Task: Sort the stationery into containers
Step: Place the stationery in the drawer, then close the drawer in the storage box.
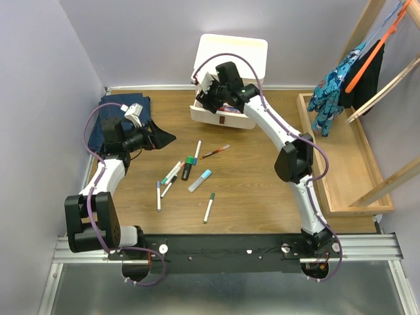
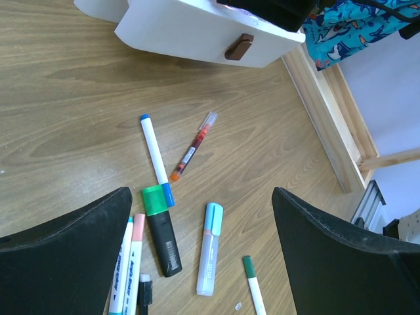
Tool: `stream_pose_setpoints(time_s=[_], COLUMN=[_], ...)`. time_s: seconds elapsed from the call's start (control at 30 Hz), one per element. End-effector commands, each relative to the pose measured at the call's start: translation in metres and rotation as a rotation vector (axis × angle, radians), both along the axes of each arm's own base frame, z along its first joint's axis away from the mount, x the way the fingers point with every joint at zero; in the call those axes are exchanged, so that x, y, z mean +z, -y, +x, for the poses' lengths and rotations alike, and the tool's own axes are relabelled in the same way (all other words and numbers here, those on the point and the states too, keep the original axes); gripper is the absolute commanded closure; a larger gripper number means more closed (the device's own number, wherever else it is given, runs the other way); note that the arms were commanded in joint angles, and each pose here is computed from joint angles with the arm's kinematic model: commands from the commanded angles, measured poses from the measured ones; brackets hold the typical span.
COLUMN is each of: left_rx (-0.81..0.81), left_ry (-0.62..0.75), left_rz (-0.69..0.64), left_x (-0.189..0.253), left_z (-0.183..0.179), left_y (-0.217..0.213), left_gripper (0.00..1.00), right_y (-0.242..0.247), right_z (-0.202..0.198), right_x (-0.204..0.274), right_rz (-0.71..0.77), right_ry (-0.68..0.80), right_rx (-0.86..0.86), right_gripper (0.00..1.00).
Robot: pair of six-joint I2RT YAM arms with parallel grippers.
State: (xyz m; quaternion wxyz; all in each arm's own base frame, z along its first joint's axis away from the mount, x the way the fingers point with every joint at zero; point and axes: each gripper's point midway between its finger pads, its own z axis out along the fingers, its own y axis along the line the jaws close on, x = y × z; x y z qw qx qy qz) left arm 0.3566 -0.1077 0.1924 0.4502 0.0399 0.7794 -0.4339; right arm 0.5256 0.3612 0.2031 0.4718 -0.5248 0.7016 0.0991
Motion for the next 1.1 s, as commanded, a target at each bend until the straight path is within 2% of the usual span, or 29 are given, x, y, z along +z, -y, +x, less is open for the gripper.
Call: stream_pose_setpoints(time_s=[0.0, 0.33, 0.5, 0.63, 0.67, 0.7, 0.73, 0.77, 0.8, 0.83, 0.9, 0.93, 0.97, 1.0, 1.07], left_rx=[0.005, 0.003, 0.004, 0.005, 0.005, 0.007, 0.005, 0.007, 0.007, 0.01, 0.01, 0.017, 0.017, 0.018, 0.023], left_ry=[0.006, 0.001, 0.006, 0.015, 0.016, 0.021, 0.02, 0.024, 0.028, 0.027, 0.028, 0.03, 0.026, 0.027, 0.023], left_rz=[0.005, -0.003, -0.006, -0.011, -0.012, -0.011, -0.013, -0.013, -0.012, -0.013, -0.011, -0.009, -0.009, -0.007, -0.002], left_x=[0.002, 0.003, 0.004, 0.006, 0.006, 0.008, 0.008, 0.008, 0.009, 0.009, 0.009, 0.009, 0.008, 0.008, 0.006], left_z=[0.006, 0.011, 0.01, 0.009, 0.008, 0.008, 0.008, 0.008, 0.007, 0.007, 0.006, 0.007, 0.006, 0.006, 0.005], left_y=[-0.005, -0.005, -0.005, -0.005, -0.005, -0.005, -0.004, -0.005, -0.004, -0.005, -0.005, -0.006, -0.005, -0.005, -0.005], left_gripper=[0.03, 0.03, 0.03, 0.03, 0.03, 0.03, 0.04, 0.04, 0.04, 0.04, 0.04, 0.04, 0.04, 0.04, 0.04], right_y=[-0.012, -0.011, -0.013, -0.005, -0.004, -0.003, -0.003, -0.002, 0.001, 0.004, 0.013, 0.017, 0.02, 0.027, 0.038], right_z=[0.007, 0.016, 0.01, -0.009, -0.016, -0.024, -0.032, -0.045, -0.056, -0.063, -0.08, -0.084, -0.086, -0.085, -0.084], right_x=[-0.002, 0.008, 0.038, 0.078, 0.068, 0.064, 0.062, 0.07, 0.048, 0.043, 0.024, 0.015, 0.01, 0.008, -0.007], right_rz=[0.03, 0.072, 0.145, 0.239, 0.236, 0.233, 0.228, 0.233, 0.199, 0.179, 0.129, 0.098, 0.081, 0.056, -0.007], right_ry=[0.018, 0.037, 0.043, 0.04, 0.011, -0.012, -0.024, -0.036, -0.086, -0.095, -0.139, -0.143, -0.145, -0.13, -0.117], right_rx=[0.005, -0.057, -0.074, -0.103, -0.091, -0.078, -0.053, -0.014, -0.001, 0.016, 0.033, 0.041, 0.034, 0.003, -0.018], right_gripper=[0.38, 0.16, 0.14, 0.16, 0.18, 0.21, 0.3, 0.35, 0.41, 0.53, 0.69, 0.87, 0.95, 0.99, 0.99])
